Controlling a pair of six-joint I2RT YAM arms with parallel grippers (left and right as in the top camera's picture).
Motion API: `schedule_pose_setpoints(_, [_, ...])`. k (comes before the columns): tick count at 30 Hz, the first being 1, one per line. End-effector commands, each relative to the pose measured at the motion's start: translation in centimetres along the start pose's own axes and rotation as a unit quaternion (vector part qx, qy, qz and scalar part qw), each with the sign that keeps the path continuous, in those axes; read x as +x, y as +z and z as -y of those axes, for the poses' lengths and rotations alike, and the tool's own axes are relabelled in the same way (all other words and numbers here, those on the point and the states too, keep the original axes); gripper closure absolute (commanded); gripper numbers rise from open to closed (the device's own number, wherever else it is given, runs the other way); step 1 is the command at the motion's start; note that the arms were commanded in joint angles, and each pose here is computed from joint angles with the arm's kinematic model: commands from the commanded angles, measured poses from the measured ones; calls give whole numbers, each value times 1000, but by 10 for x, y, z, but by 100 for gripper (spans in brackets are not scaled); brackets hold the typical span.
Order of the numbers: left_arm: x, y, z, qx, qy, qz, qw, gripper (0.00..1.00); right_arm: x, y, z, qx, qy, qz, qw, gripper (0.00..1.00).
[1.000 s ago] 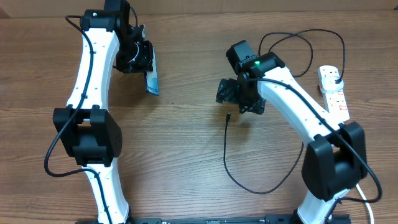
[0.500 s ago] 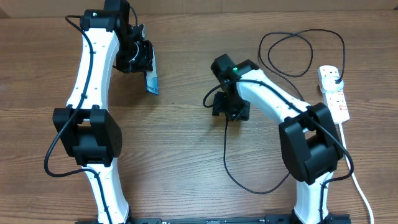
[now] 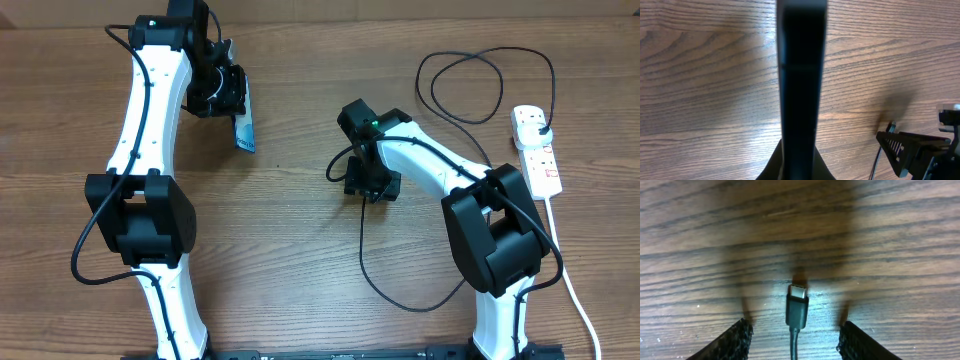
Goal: Plug charger to phone and switch on socket
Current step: 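Close the right gripper on the USB-C plug and lift it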
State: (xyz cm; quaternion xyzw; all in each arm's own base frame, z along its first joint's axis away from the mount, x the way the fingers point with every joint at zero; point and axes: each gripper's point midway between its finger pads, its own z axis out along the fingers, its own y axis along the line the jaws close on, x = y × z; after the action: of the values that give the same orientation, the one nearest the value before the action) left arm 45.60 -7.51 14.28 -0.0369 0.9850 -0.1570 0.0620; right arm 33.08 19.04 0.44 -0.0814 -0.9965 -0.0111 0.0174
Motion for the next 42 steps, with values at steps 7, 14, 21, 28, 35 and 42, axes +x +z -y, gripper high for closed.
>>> schedule_pose_setpoints(7, [-4,-18,11,7,8,24,1000,96,8,15,10,12,1,-8,1000,62])
schedule_pose_setpoints(14, [-4,-18,11,7,8,24,1000,96,10,15,4,-4,1,-16,1000,73])
schedule_pose_setpoints(21, [-4,-18,11,7,8,24,1000,96,11,15,4,-5,1,-17,1000,80])
schedule_pose_setpoints(28, [-4,-18,11,7,8,25,1000,96,16,14,2,-11,2,-29,1000,76])
schedule_pose_setpoints(35, [-4,-18,11,7,8,25,1000,96,15,15,3,-9,4,-27,1000,87])
schedule_pose_setpoints(42, [-4,-18,11,7,8,26,1000,96,14,15,2,-9,5,-24,1000,87])
